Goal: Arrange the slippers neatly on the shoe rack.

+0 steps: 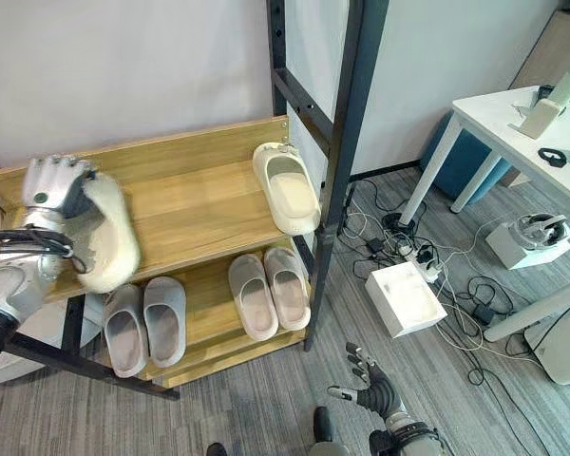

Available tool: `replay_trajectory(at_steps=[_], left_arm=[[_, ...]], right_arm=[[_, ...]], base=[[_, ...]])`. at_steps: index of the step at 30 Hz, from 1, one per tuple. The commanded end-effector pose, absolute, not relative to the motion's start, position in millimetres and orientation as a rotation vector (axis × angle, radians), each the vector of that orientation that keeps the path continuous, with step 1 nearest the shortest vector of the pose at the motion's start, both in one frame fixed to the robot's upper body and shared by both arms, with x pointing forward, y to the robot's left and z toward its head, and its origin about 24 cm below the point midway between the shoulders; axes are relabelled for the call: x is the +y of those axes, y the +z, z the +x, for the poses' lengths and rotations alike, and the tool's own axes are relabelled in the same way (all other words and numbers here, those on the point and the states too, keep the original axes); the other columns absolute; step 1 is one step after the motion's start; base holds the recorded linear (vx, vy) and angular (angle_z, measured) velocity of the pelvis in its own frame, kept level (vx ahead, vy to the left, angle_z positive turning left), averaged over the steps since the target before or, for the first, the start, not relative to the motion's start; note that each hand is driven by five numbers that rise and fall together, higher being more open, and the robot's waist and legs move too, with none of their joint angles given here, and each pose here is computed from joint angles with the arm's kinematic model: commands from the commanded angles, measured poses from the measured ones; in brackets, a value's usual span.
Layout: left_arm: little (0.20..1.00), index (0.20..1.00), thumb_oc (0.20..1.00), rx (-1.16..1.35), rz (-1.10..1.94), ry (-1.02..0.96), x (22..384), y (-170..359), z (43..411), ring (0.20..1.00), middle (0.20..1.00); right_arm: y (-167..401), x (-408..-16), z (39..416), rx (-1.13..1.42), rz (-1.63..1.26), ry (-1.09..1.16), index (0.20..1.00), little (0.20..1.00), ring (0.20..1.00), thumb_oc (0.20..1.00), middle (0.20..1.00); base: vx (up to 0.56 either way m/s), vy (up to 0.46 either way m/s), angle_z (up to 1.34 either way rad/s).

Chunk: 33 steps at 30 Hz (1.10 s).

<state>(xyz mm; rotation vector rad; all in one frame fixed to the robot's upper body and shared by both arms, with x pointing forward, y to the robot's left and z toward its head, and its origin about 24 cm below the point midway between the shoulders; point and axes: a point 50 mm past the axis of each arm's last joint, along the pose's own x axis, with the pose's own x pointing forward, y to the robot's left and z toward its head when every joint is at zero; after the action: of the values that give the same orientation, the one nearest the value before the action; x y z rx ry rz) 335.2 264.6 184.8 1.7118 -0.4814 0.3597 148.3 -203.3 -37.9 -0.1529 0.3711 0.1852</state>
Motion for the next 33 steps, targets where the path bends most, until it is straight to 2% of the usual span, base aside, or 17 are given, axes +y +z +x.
replay_trajectory(at_steps=[1, 3, 4, 6, 10, 16, 22, 23, 24, 28, 33], left_arm=[[0.200, 0.200, 0.200, -0.674, 1.672, 0.462, 242.0, 233.3, 344.3, 0.200, 0.200], [0.200, 0.200, 0.200, -0.694, 1.672, 0.449, 236.2, 234.3, 345.0, 0.200, 0.200], [0.200, 0.200, 0.200, -0.738, 1.665, 0.419, 219.1, 236.7, 349.8, 0.200, 0.200], [0.200, 0.200, 0.200, -0.750, 1.675, 0.415, 207.9, 242.7, 358.5, 0.200, 0.200], [0.200, 0.200, 0.200, -0.727, 1.710, 0.395, 198.6, 247.5, 371.2, 0.200, 0.200], [0.200, 0.200, 0.200, -0.640, 1.774, 0.451, 204.5, 259.6, 387.7, 0.200, 0.200], [0.200, 0.200, 0.200, -0.531, 1.791, 0.534, 216.9, 267.5, 399.6, 0.200, 0.200], [0.624, 0.624, 0.624, -0.515, 1.792, 0.546, 218.7, 269.3, 400.9, 0.624, 0.624], [1.000, 1.000, 1.000, -0.516, 1.792, 0.546, 218.4, 269.5, 401.2, 1.000, 1.000], [1.000, 1.000, 1.000, -0.519, 1.770, 0.541, 212.5, 275.7, 404.0, 1.000, 1.000], [1.000, 1.000, 1.000, -0.654, 1.670, 0.503, 193.0, 283.3, 393.3, 1.000, 1.000]], right_arm=[[-17.5, -198.9, 163.4, 0.238, -0.141, 0.190, 1.000, 1.000, 1.000, 1.000, 1.000], [-17.5, -198.9, 163.4, 0.238, -0.140, 0.190, 1.000, 1.000, 1.000, 1.000, 1.000], [-18.4, -198.9, 164.0, 0.245, -0.134, 0.192, 1.000, 1.000, 1.000, 1.000, 1.000], [-18.0, -200.4, 165.2, 0.246, -0.135, 0.190, 1.000, 1.000, 1.000, 1.000, 1.000], [-14.2, -203.1, 167.4, 0.231, -0.133, 0.179, 1.000, 1.000, 1.000, 1.000, 1.000], [-15.6, -216.3, 174.5, 0.233, -0.179, 0.105, 1.000, 1.000, 1.000, 1.000, 1.000], [-14.2, -216.5, 165.5, 0.230, -0.124, 0.106, 1.000, 1.000, 1.000, 1.000, 1.000], [-13.7, -216.1, 165.0, 0.229, -0.120, 0.110, 1.000, 1.000, 1.000, 1.000, 1.000], [-13.7, -216.2, 165.1, 0.229, -0.120, 0.109, 1.000, 1.000, 1.000, 1.000, 1.000], [-12.8, -214.1, 164.3, 0.228, -0.108, 0.124, 1.000, 1.000, 1.000, 1.000, 1.000], [-12.7, -212.0, 165.2, 0.226, -0.092, 0.120, 1.000, 1.000, 1.000, 1.000, 1.000]], base=[[-0.01, -0.044, 0.00], [-0.01, -0.031, -0.01], [0.00, 0.000, 0.00], [-0.01, -0.045, -0.03], [0.00, -0.033, -0.10], [0.01, -0.029, -0.11], [0.01, -0.015, -0.07], [0.00, 0.000, 0.00], [0.00, 0.000, 0.00], [0.00, 0.000, 0.00], [-0.01, -0.009, 0.06]])
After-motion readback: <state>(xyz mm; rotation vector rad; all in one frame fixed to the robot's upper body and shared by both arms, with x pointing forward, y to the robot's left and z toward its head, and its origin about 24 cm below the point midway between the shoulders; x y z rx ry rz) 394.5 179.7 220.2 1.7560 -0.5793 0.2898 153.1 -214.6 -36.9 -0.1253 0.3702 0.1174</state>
